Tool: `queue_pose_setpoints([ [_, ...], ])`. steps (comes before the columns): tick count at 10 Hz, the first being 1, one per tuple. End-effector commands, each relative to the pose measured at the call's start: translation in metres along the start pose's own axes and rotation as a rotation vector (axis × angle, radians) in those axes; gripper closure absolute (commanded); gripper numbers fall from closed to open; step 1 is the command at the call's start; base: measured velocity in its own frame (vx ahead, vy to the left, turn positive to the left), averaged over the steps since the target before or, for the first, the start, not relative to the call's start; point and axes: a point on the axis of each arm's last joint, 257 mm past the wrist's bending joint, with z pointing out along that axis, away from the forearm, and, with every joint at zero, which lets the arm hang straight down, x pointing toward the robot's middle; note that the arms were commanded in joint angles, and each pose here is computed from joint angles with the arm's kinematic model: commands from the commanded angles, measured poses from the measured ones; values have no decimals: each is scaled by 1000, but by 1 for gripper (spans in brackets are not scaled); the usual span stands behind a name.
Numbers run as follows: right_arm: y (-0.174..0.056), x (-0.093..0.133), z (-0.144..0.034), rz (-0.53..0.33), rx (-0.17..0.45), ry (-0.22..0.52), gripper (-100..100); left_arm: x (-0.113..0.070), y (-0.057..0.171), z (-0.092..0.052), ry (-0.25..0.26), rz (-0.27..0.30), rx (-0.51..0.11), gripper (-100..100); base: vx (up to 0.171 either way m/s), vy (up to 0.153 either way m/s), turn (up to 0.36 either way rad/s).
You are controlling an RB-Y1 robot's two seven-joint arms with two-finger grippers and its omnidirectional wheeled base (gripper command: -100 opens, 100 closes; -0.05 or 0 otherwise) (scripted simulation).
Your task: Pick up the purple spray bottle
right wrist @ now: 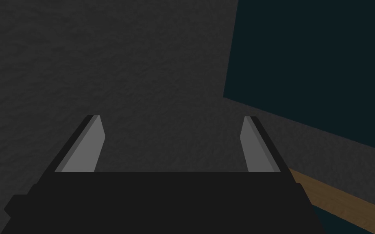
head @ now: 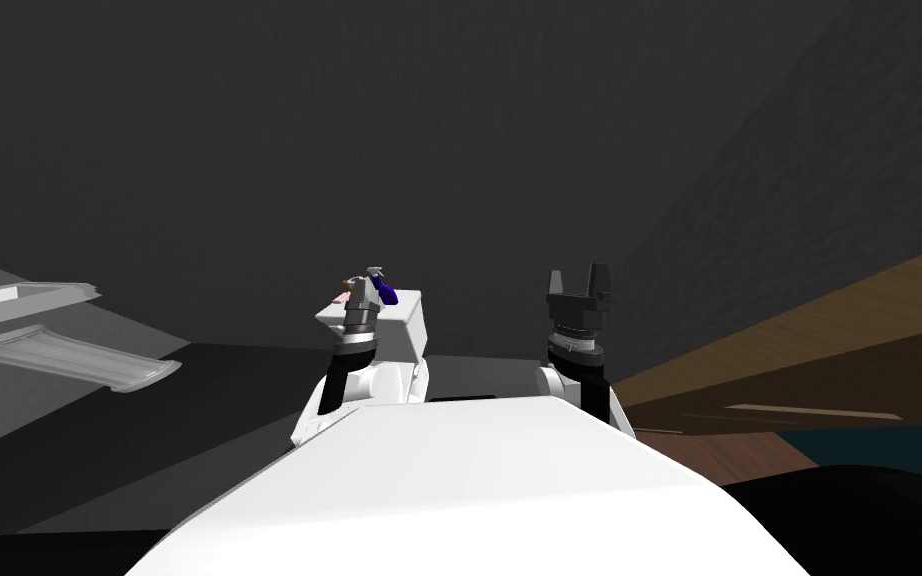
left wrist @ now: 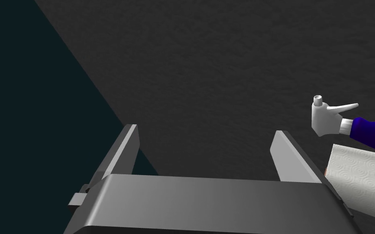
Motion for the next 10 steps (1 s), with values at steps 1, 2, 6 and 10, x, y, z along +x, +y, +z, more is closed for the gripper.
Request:
queue_pose_setpoints([
  [1, 0, 0, 0, 0, 0, 0, 0, 3, 12, 10, 17, 23, -29, -100, -50, -52, -21],
  [2, 0, 0, 0, 0, 0, 0, 0, 3, 18, 9, 20, 24, -51, -100, -38, -36, -16],
  [6, 0, 0, 0, 0, 0, 0, 0, 6, 42, 29, 44, 67, -106, -100, -33, -24, -22],
  [10, 0, 0, 0, 0, 0, 0, 0, 8, 67, 38, 60, 90, -182, -100, -33, -31, -17],
])
